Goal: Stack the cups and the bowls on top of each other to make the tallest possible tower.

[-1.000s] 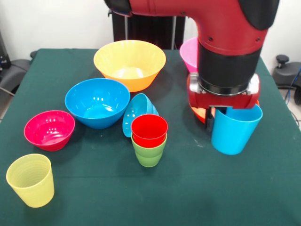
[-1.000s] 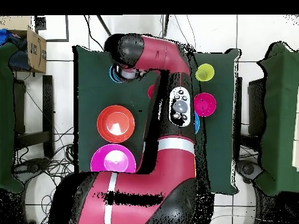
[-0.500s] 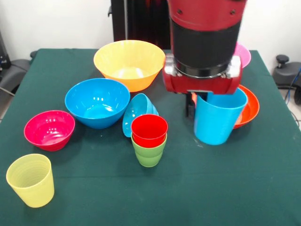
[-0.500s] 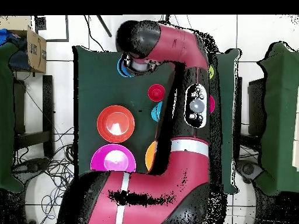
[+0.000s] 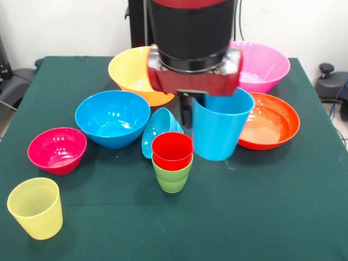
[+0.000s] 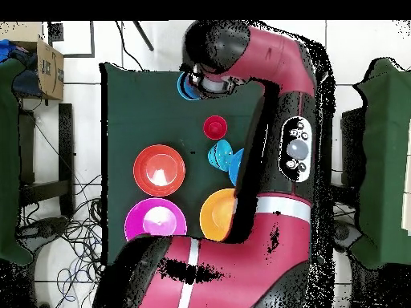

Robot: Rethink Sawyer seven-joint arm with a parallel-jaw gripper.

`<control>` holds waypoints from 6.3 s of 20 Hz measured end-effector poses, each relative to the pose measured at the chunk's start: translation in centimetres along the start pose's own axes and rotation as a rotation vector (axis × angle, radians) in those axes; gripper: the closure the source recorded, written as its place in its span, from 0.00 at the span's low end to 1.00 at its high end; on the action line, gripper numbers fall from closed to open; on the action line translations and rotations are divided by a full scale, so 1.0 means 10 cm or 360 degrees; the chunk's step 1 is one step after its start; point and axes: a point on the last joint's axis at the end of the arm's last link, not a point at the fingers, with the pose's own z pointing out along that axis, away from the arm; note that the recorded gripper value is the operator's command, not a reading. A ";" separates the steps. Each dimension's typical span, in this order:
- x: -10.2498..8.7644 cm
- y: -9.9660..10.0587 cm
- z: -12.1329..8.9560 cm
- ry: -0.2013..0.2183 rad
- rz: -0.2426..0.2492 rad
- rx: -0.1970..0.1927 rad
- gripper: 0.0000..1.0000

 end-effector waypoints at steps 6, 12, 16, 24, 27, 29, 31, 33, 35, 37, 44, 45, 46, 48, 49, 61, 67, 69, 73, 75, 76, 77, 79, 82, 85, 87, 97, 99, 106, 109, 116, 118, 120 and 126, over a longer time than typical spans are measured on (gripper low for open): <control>0.04 -0.35 -0.15 -0.0007 0.0053 0.0034 1.00; 0.11 -0.59 -0.11 -0.0030 0.0073 0.0087 1.00; 0.18 -0.72 -0.01 -0.0044 0.0076 0.0127 1.00; 0.33 -0.92 0.30 -0.0102 0.0071 0.0175 1.00; 0.38 -0.96 0.41 -0.0105 0.0068 0.0181 1.00; 0.43 -0.99 0.50 -0.0098 0.0063 0.0183 1.00; 0.46 -0.99 0.54 -0.0089 0.0058 0.0184 1.00; 0.49 -0.98 0.58 -0.0076 0.0052 0.0184 1.00; 0.52 -0.96 0.62 -0.0059 0.0046 0.0180 1.00; 0.56 -0.94 0.65 -0.0042 0.0041 0.0175 1.00; 0.63 -0.92 0.69 -0.0020 0.0032 0.0175 1.00; 0.63 -0.92 0.68 -0.0021 0.0031 0.0176 1.00; 0.63 -0.92 0.68 -0.0022 0.0031 0.0176 1.00; 0.62 -0.91 0.65 -0.0028 0.0029 0.0176 1.00; 0.62 -0.91 0.64 -0.0031 0.0028 0.0177 1.00; 0.72 -0.86 0.55 -0.0030 0.0013 0.0174 1.00; 0.77 -0.82 0.63 -0.0037 0.0001 0.0166 1.00; 0.79 -0.81 0.66 -0.0044 -0.0004 0.0161 1.00; 0.81 -0.78 0.72 -0.0065 -0.0013 0.0152 1.00; 0.83 -0.76 0.76 -0.0082 -0.0018 0.0148 1.00; 0.84 -0.75 0.79 -0.0090 -0.0021 0.0145 1.00; 0.84 -0.74 0.80 -0.0095 -0.0023 0.0143 1.00; 0.85 -0.73 0.82 -0.0104 -0.0025 0.0140 1.00; 0.87 -0.71 0.87 -0.0123 -0.0031 0.0133 1.00; 0.88 -0.70 0.89 -0.0139 -0.0035 0.0129 1.00; 0.88 -0.69 0.90 -0.0142 -0.0036 0.0127 1.00; 0.87 -0.67 0.90 -0.0144 -0.0040 0.0121 1.00; 0.87 -0.66 0.90 -0.0144 -0.0041 0.0120 1.00; 0.87 -0.66 0.90 -0.0143 -0.0043 0.0117 1.00; 0.89 -0.65 0.92 -0.0134 -0.0043 0.0114 1.00; 0.97 -0.66 0.99 -0.0102 -0.0041 0.0107 1.00; 0.98 -0.66 1.00 -0.0098 -0.0041 0.0106 1.00; 0.98 -0.66 1.00 -0.0100 -0.0041 0.0106 1.00; 0.96 -0.65 1.00 -0.0127 -0.0043 0.0103 1.00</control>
